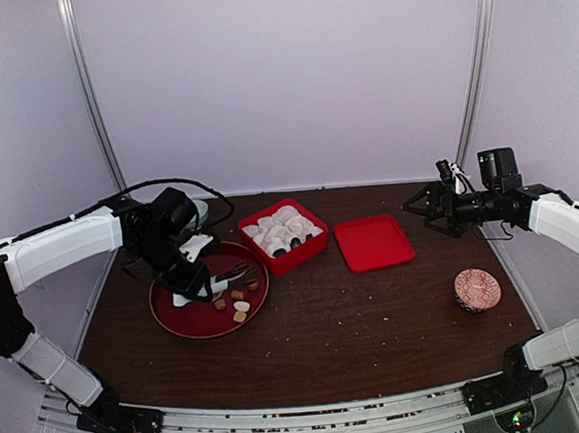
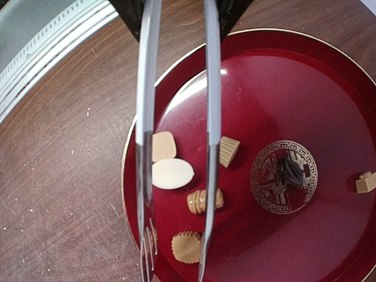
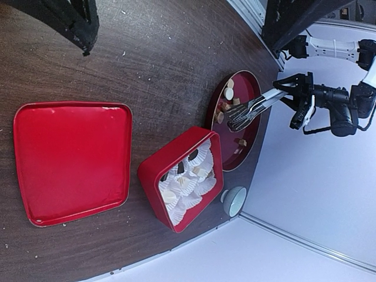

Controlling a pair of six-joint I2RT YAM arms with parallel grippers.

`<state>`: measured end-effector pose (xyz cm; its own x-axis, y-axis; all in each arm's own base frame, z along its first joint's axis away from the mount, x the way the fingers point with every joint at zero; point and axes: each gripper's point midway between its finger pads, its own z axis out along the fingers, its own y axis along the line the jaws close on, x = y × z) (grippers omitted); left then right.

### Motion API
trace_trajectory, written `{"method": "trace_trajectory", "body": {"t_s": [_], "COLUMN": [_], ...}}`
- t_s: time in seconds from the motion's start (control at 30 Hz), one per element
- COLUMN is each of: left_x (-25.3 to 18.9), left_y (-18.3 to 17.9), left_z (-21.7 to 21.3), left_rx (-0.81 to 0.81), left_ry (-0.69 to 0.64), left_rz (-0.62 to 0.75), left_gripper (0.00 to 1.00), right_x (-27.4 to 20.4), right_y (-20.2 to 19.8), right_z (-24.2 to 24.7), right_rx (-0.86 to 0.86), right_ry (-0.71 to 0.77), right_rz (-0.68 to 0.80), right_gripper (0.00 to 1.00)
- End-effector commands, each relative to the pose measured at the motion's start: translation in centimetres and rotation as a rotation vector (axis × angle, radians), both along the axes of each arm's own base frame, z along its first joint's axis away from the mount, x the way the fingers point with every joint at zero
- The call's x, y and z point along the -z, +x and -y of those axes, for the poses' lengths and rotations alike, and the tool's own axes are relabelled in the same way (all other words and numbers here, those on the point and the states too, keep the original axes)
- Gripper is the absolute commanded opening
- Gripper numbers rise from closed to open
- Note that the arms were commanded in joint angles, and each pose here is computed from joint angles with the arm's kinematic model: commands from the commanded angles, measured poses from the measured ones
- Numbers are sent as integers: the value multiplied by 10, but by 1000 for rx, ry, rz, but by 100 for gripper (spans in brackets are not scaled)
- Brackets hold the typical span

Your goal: Pack the chocolate

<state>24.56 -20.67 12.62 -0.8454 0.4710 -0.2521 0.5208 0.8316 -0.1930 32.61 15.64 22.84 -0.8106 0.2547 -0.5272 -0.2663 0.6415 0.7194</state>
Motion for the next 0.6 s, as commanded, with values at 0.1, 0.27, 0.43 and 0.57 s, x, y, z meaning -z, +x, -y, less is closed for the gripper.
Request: {"method": "trace_trajectory", "body": {"t_s": [0.1, 0.27, 0.43, 0.57], "left_x": [9, 20, 28, 29], "left_y": [7, 6, 7, 9], "left_z": [11, 5, 3, 1], "left_rx": [30, 1, -18, -25], "left_ry": [2, 36, 54, 70], "left_rz": [19, 3, -13, -13], "left_gripper": [36, 37, 36, 36], "right_x": [-18, -19, -20, -21], "right_y": [1, 3, 5, 6], "right_z": [-3, -2, -3, -3], "right_rx": [-7, 5, 11, 7], "right_ry": [9, 18, 30, 33], "right_rz": [65, 68, 66, 65], "right_gripper": [100, 100, 100, 100]}}
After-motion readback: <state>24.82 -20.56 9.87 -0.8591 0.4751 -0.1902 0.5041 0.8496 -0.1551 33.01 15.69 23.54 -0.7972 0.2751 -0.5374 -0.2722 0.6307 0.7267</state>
